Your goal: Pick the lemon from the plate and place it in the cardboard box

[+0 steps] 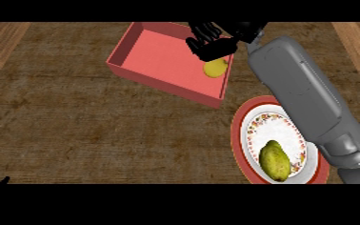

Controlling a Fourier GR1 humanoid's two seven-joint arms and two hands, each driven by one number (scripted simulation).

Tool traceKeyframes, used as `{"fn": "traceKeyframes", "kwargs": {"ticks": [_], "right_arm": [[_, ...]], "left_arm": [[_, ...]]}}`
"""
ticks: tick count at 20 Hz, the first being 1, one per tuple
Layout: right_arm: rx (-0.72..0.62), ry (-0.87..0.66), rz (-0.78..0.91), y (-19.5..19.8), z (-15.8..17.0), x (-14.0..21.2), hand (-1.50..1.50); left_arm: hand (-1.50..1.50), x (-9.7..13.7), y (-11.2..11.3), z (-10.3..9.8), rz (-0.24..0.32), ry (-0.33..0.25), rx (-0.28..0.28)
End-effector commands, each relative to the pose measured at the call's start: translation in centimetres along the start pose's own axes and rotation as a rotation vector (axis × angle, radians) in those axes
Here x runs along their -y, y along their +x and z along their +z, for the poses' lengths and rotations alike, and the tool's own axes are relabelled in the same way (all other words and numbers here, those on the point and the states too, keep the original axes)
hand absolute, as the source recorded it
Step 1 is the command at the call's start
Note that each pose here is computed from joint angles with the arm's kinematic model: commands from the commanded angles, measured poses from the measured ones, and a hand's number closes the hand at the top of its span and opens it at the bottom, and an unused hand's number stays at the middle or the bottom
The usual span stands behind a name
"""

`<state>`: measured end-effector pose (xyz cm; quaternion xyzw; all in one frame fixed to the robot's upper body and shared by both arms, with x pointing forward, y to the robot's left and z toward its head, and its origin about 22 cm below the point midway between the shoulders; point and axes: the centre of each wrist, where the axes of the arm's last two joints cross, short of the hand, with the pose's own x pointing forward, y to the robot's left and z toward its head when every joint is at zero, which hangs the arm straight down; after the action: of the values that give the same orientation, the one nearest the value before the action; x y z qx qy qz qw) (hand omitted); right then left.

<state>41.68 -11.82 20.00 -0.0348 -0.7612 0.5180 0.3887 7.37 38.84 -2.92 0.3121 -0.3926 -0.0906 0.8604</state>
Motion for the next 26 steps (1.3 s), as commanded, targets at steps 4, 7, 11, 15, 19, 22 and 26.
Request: {"fn": "traceKeyframes", "kwargs": {"ticks": [4, 7, 11, 15, 19, 22, 26], "right_arm": [[-0.06, 0.096, 0.032, 0.8, -2.8, -3.1, 1.5], [-0.129, 0.108, 0.003, 0.5, -3.7, -5.0, 1.5], [-0.165, 0.13, -0.026, 0.4, -4.4, -6.6, -1.5], [-0.156, 0.109, -0.087, 0.7, -5.2, -8.0, -1.5], [-0.133, -0.018, -0.255, 0.6, -5.5, -8.7, -1.5], [-0.148, -0.141, -0.353, 0.2, -5.5, -7.3, -1.5], [-0.147, -0.243, -0.498, -0.8, -5.0, -6.2, -1.5]], "left_arm": [[0.0, 3.7, 11.0, -1.6, 0.199, -0.082, 0.522], [0.0, 3.7, 11.0, -1.4, 0.199, -0.088, 0.515], [0.0, 3.4, 11.2, -1.8, 0.195, -0.083, 0.519], [0.0, 3.1, 11.3, -1.6, 0.198, -0.081, 0.523], [0.0, 3.6, 10.9, -1.7, 0.206, -0.075, 0.496], [0.0, 3.2, 10.7, -1.4, 0.201, -0.073, 0.494], [0.0, 3.2, 10.1, -1.4, 0.202, -0.07, 0.481]]}}
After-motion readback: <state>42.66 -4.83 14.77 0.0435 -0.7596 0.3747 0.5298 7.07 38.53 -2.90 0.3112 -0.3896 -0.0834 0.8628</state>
